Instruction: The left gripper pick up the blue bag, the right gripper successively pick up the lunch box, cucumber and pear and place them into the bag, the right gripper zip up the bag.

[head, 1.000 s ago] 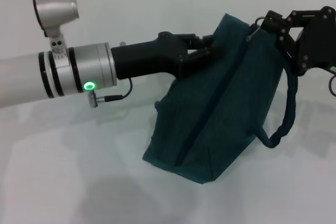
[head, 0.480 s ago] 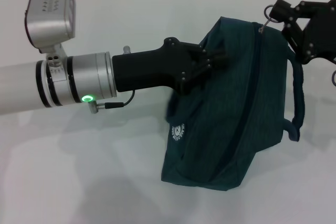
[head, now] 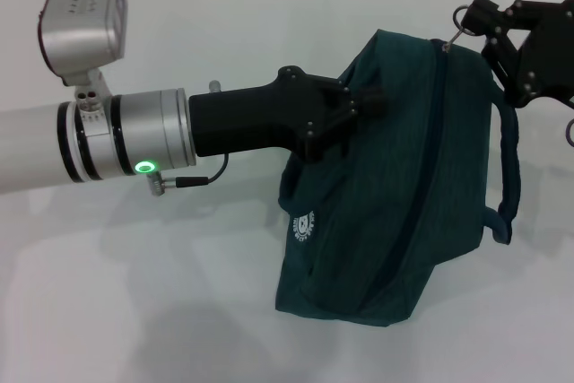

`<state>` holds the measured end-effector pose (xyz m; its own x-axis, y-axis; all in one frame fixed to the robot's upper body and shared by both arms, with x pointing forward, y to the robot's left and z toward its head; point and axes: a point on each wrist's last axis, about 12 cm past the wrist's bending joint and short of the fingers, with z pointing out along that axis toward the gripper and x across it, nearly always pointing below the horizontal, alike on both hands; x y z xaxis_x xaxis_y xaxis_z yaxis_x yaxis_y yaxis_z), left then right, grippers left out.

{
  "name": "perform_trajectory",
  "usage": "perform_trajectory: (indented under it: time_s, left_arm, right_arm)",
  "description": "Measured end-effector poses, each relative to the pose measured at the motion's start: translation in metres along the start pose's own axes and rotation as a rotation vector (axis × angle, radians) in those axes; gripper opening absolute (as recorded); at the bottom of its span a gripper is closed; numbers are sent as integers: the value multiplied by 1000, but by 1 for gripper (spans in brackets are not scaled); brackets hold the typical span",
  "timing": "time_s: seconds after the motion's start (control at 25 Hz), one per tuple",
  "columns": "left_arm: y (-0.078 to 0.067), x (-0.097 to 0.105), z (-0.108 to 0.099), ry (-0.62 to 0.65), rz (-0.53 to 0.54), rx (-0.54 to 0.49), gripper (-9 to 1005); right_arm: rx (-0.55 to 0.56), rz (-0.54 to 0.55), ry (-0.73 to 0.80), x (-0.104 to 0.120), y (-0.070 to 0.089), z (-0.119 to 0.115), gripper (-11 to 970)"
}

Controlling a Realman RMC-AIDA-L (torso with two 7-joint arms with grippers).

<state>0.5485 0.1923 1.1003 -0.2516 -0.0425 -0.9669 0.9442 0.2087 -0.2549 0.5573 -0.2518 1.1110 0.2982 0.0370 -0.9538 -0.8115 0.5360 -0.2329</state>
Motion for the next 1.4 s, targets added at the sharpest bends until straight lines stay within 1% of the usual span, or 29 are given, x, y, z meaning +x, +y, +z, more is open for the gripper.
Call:
perform_trajectory:
  time_s: [0.2, 0.4, 0.6, 0.72, 0.88, 1.04, 1.08, 1.2, 1.4]
  left_arm:
    - [-2, 1, -1, 16, 21, 14, 23]
    - [-13, 3, -2, 30, 90, 114, 24]
    - [-17, 5, -3, 53, 106, 157, 24]
    - [-17, 4, -6, 66, 122, 172, 23]
    - [-12, 0, -19, 69, 128, 141, 22]
    - [-3, -4, -29, 31, 127, 62, 23]
    - [-1, -6, -31, 23, 125, 41, 23]
    - [8, -8, -32, 18, 109, -32, 23]
    - [17, -12, -34, 12, 92, -99, 20]
  right_arm:
    - [2, 1, -2, 0, 0, 0, 21]
    - [15, 14, -2, 1, 0, -1, 21]
    - [29, 35, 0, 3, 0, -2, 21]
    - [42, 45, 8, 6, 0, -4, 22]
    - [20, 89, 35, 7, 1, -6, 22]
    - [-41, 117, 76, 8, 2, -9, 21]
    - [-75, 118, 79, 7, 3, -11, 21]
    - [-106, 114, 68, 4, 6, -12, 21]
    - [-137, 94, 49, 2, 11, -11, 24]
